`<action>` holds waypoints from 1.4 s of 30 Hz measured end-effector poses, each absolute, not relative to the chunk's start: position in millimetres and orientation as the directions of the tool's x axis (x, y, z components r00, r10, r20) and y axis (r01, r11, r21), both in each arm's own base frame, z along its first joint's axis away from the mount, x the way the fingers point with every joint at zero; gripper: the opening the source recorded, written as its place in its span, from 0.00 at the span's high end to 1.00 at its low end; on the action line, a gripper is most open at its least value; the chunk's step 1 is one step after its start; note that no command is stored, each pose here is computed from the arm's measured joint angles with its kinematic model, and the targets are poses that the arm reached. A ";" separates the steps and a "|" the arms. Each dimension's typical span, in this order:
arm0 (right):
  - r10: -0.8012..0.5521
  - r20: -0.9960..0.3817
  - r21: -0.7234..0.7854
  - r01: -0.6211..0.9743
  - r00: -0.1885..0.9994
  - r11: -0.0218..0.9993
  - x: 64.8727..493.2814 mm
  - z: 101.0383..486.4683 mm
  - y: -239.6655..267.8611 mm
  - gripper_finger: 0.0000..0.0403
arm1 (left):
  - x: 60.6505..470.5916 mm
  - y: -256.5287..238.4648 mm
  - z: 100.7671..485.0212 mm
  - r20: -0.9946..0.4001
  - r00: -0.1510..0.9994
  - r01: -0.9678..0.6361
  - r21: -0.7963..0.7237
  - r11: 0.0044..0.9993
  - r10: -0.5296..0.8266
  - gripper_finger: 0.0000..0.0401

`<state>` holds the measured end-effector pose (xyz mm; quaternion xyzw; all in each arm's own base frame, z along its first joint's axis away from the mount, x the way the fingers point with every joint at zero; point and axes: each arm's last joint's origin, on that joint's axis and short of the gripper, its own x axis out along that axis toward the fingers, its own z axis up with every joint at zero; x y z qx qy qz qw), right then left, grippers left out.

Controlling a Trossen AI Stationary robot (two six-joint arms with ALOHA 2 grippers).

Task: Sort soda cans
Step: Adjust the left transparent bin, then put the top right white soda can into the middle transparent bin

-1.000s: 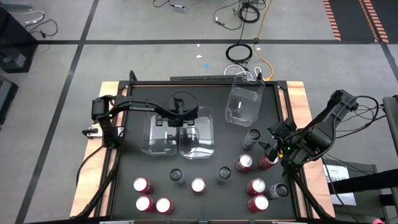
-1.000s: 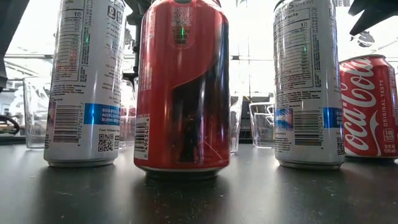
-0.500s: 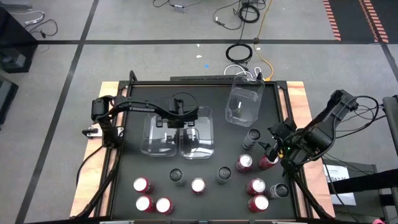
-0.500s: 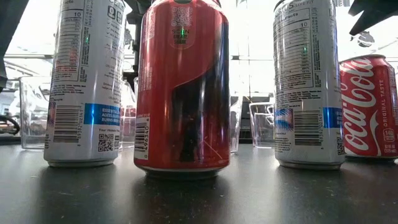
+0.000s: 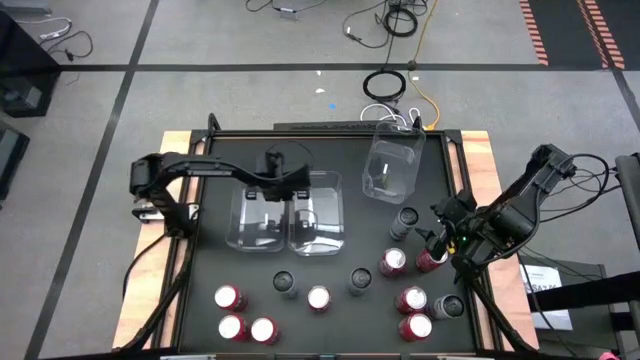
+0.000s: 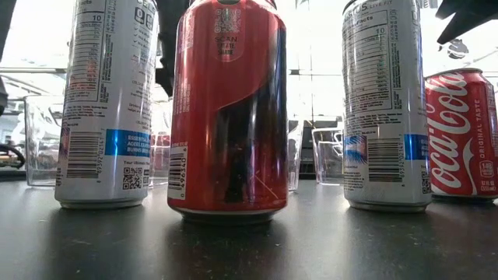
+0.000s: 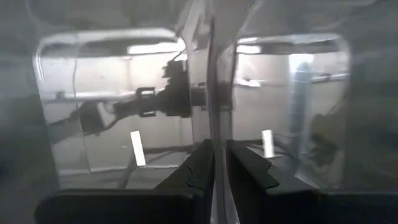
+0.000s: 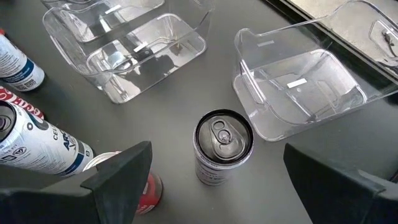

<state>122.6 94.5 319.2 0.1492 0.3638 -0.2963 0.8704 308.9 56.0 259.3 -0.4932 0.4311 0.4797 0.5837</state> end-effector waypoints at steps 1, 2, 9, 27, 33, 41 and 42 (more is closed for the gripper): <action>-0.406 -0.721 0.047 0.624 0.562 0.780 122.8 319.3 94.7 0.11 | 305.7 55.6 265.3 -0.972 0.187 -0.982 -0.179 0.066 0.145 0.87; -0.403 -0.721 0.053 0.624 0.564 0.779 123.2 319.3 95.1 0.11 | 302.2 55.3 271.4 -0.966 0.205 -0.978 -0.194 0.080 0.158 0.87; -0.375 -0.713 0.109 0.622 0.593 0.776 126.6 320.2 98.5 0.11 | 268.8 52.2 319.2 -0.896 0.346 -0.931 -0.292 0.217 0.279 0.87; -0.623 -0.624 0.356 0.881 0.471 0.311 135.0 321.6 62.2 0.11 | 213.8 35.8 372.4 -0.768 0.533 -0.771 -0.269 0.577 0.355 0.87; -0.623 -0.693 0.286 0.932 0.362 0.223 127.5 328.4 29.4 0.11 | 216.5 35.1 370.6 -0.772 0.525 -0.774 -0.258 0.579 0.358 0.87; -0.668 -0.676 0.291 0.946 0.311 0.146 96.6 343.8 -11.2 0.11 | 217.1 35.2 370.4 -0.771 0.525 -0.768 -0.247 0.591 0.360 0.87; -0.671 -0.668 0.293 0.943 0.321 0.158 95.3 345.7 -13.9 0.11 | 217.2 35.2 370.4 -0.770 0.526 -0.767 -0.248 0.591 0.360 0.87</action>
